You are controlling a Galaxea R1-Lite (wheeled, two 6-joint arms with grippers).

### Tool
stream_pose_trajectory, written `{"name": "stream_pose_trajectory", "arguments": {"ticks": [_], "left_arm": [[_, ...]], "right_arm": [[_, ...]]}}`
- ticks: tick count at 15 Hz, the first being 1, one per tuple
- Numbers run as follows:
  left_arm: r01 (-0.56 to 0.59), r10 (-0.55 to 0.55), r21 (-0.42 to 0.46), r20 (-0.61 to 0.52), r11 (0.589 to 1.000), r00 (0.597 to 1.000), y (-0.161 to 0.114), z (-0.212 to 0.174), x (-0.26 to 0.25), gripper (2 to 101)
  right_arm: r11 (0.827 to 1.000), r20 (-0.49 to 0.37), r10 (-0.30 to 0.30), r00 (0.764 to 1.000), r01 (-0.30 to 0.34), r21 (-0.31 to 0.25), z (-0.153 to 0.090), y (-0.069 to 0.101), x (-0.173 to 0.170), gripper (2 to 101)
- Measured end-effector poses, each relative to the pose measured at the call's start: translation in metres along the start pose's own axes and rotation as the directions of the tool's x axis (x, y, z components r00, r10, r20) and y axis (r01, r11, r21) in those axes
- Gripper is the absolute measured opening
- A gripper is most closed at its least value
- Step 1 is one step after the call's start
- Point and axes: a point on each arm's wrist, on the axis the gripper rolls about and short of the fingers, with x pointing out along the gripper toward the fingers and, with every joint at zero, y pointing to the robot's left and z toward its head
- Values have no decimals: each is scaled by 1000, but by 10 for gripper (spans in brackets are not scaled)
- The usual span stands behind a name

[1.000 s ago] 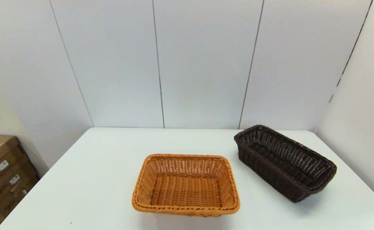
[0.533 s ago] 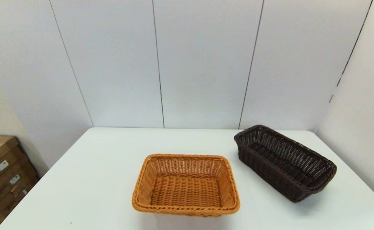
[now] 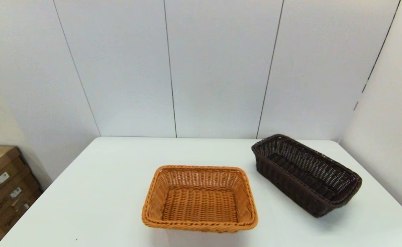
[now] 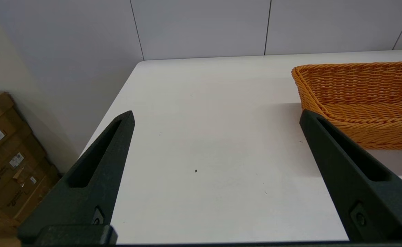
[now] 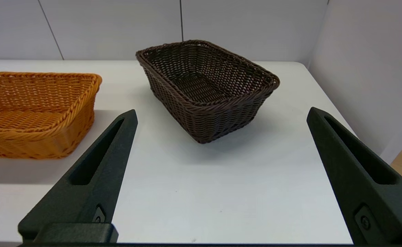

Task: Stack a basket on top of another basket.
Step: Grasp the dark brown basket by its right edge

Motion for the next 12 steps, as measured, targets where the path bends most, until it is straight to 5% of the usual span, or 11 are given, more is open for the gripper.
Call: {"name": "stream_pose_trajectory", "arguments": {"ticks": [4,12], "left_arm": [[0,0,0,0,1000,1000,0,0,0,978],[0,0,1,0,1000,1000,0,0,0,978]], "right_arm": [[1000,21,12,1000,-12,-9,18,0,-5,980],[997,21,36,999,-34,-70,104,1,-8,980]]}}
